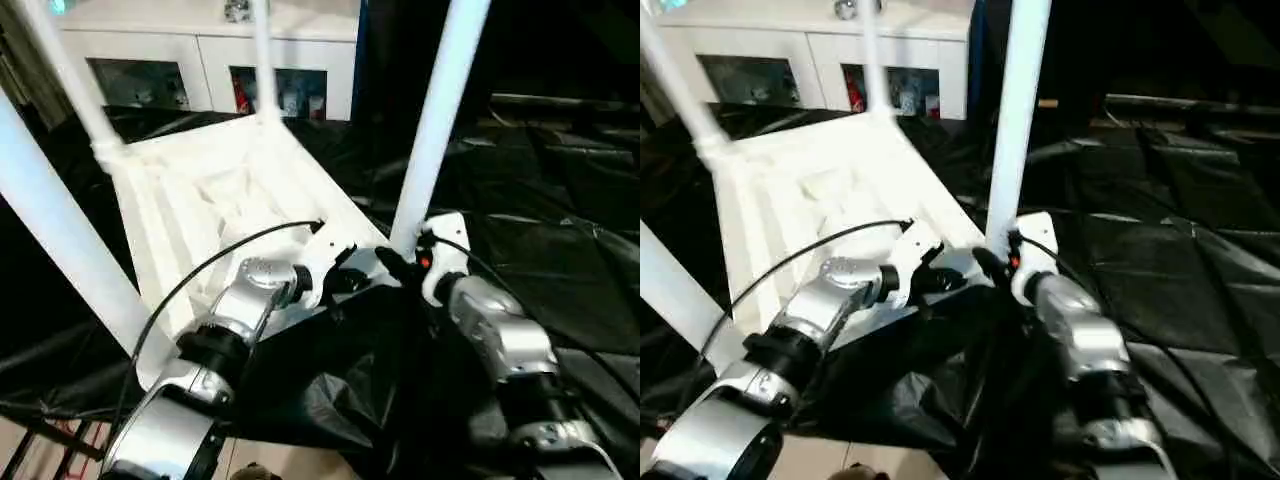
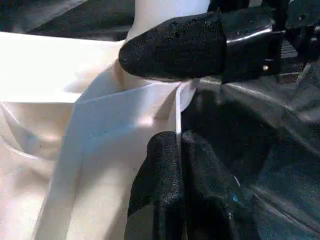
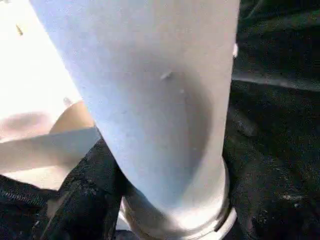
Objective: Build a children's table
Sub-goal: Rotate leg to tighten
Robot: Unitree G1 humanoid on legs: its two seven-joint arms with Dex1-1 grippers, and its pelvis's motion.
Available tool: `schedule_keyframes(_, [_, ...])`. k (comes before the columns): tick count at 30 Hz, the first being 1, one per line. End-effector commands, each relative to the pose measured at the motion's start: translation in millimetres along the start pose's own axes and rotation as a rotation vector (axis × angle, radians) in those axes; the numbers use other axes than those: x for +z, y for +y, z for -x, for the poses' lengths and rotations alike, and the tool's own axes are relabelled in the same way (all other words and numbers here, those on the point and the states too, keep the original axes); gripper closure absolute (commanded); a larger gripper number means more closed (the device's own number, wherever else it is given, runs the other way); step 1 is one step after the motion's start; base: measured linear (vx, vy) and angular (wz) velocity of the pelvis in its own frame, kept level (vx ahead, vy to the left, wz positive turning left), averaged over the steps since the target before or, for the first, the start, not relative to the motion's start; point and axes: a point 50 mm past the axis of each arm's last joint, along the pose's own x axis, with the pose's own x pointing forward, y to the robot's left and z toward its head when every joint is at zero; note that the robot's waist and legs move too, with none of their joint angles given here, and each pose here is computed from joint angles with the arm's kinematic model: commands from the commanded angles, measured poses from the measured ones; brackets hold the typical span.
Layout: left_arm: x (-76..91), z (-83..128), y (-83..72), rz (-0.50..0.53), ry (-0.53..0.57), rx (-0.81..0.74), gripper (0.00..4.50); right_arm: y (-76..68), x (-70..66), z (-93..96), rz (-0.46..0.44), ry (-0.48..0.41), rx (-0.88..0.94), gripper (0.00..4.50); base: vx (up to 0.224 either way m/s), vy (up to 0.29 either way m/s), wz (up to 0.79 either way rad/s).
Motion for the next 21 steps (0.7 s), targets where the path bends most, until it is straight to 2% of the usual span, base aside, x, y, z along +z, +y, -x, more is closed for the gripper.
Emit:
schedule_keyframes(1, [35.0,-17,-25.5,-0.089,-0.137,-0.157,4.5,24.1,-24.2,-6.6,-0.043,0.098,0.11,1.4,0.0,0.0,0.0])
schedule_keyframes(4, [33.1,-14,-24.9,-0.102,-0.134,-0.178,4.5,25.1,-19.5,-4.3,-0.021,0.078,0.157,1.16,0.0,0.0,0.0])
schedule_keyframes(10, [24.9,1,-22.8,-0.151,-0.116,-0.289,4.5,21.1,-13.6,15.9,0.097,0.05,0.388,1.16,0.0,0.0,0.0])
schedule_keyframes(11, [21.9,8,-22.7,-0.164,-0.109,-0.331,4.5,18.1,-13.7,26.2,0.142,0.066,0.473,1.16,0.0,0.0,0.0])
schedule_keyframes(12, [21.8,8,-22.7,-0.164,-0.109,-0.331,4.5,18.1,-13.7,26.3,0.143,0.067,0.474,1.16,0.0,0.0,0.0])
schedule_keyframes(14, [17.8,16,-22.5,-0.167,-0.094,-0.384,4.5,13.3,-14.0,39.5,0.2,0.088,0.57,1.16,0.0,0.0,0.0])
schedule_keyframes(21, [4.2,33,-18.0,-0.195,-0.014,-0.46,4.5,5.5,-11.8,63.7,0.264,0.152,0.752,1.16,0.0,0.0,0.0])
